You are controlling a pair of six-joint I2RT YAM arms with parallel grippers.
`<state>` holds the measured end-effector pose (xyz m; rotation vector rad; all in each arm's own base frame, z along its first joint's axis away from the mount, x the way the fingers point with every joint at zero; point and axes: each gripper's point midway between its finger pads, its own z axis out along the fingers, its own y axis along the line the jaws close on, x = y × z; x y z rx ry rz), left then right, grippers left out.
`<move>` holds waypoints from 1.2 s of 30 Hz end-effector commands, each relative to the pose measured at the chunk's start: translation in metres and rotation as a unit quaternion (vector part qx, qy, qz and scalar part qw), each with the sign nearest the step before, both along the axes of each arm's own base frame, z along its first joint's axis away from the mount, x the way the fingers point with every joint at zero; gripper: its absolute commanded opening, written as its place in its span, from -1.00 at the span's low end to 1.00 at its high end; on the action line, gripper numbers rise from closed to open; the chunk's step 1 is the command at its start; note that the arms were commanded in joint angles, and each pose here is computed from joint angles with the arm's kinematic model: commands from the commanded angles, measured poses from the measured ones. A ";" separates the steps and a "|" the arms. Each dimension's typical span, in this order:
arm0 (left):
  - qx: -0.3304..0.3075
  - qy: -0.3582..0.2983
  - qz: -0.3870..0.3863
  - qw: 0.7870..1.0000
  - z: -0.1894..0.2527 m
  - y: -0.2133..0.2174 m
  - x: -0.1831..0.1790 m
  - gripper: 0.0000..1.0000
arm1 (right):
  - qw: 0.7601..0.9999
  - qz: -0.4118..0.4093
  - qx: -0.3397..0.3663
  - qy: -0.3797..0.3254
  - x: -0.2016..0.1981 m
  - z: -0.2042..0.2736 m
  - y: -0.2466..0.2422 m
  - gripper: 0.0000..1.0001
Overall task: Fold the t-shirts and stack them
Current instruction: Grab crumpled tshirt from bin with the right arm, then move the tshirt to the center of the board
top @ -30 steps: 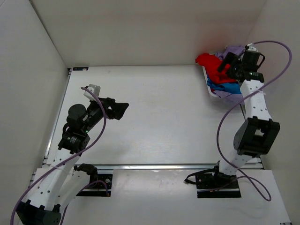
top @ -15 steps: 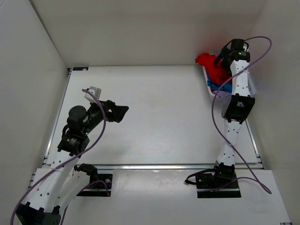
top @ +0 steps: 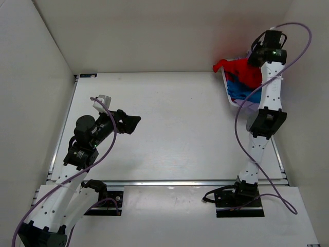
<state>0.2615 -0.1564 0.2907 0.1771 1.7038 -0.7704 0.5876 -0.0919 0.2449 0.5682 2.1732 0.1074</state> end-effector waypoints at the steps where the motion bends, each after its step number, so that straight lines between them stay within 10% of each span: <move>1: -0.003 -0.006 -0.004 1.000 0.003 -0.001 -0.001 0.98 | 0.944 0.107 -0.109 -0.291 -0.047 0.246 0.057 -1.00; 5: 0.003 -0.008 0.004 1.000 0.002 0.003 0.003 0.97 | 0.871 0.186 -0.103 -0.444 -0.125 0.352 0.119 -0.99; 10: 0.011 -0.015 0.024 1.000 0.007 0.009 0.008 0.97 | 0.837 0.267 -0.057 -0.474 -0.187 0.374 0.184 -1.00; 23: 0.052 -0.058 0.194 0.978 0.066 0.077 0.022 0.98 | 0.901 0.363 0.034 -0.234 -0.159 0.196 0.273 -1.00; 29: 0.064 -0.040 0.078 0.994 0.040 0.040 0.006 0.97 | 0.942 0.330 -0.020 -0.052 -0.132 0.097 0.278 0.67; 36: 0.202 0.140 -0.119 0.962 -0.071 -0.015 -0.037 0.98 | 0.961 0.269 -0.059 0.008 -0.127 0.083 0.235 0.75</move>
